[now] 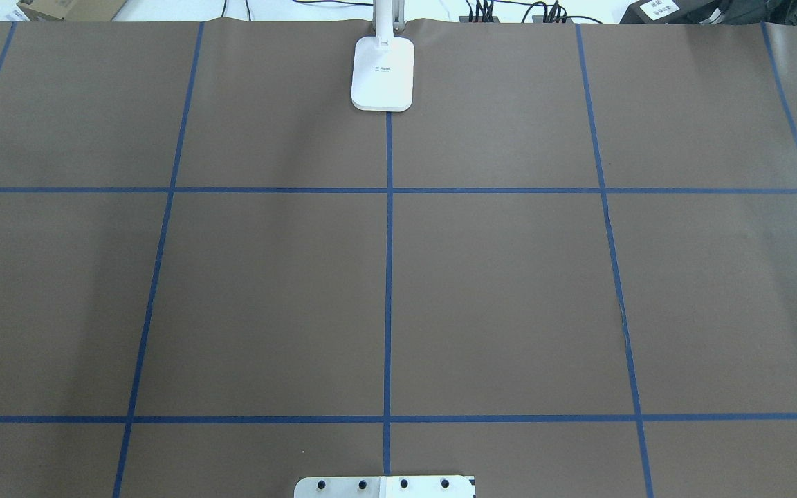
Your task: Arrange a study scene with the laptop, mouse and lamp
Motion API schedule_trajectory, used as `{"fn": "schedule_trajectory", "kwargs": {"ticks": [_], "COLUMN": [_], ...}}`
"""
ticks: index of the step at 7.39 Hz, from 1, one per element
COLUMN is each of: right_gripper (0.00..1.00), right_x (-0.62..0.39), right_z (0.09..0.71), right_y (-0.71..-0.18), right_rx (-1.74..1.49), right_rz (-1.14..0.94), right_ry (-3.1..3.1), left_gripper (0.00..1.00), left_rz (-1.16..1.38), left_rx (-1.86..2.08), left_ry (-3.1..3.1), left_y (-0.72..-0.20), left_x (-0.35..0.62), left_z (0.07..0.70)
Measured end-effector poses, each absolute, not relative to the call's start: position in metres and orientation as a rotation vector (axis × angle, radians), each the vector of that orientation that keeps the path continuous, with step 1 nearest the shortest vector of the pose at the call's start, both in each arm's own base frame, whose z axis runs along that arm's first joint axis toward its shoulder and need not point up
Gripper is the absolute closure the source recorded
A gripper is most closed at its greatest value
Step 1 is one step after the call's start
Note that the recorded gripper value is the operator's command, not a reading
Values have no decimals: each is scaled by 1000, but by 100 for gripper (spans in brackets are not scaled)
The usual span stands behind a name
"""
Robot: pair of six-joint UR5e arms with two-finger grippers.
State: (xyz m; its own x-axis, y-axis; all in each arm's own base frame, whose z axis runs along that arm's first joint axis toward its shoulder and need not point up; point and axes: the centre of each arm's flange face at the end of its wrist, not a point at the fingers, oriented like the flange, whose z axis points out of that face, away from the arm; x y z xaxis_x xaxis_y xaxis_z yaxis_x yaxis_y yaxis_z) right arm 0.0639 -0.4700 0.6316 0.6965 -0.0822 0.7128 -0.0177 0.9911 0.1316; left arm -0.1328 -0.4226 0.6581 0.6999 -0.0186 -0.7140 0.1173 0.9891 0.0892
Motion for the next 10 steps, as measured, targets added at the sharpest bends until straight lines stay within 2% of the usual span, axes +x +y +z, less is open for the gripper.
{"fn": "schedule_trajectory", "kwargs": {"ticks": [4,7,10], "right_gripper": [0,0,0], "right_x": [61,60,60], "right_z": [632,633,636], "right_y": [-469,-469,-468], "right_rx": [122,118,114], "right_rz": [-34,-33,-33], "right_ry": [-846,-856,-859], "left_gripper": [0,0,0], "left_rz": [-222,-408,-481], "left_rx": [123,147,102], "left_ry": [785,765,686], "left_y": [-390,-307,-275], "left_x": [-183,-229,-233], "left_z": [690,713,725]}}
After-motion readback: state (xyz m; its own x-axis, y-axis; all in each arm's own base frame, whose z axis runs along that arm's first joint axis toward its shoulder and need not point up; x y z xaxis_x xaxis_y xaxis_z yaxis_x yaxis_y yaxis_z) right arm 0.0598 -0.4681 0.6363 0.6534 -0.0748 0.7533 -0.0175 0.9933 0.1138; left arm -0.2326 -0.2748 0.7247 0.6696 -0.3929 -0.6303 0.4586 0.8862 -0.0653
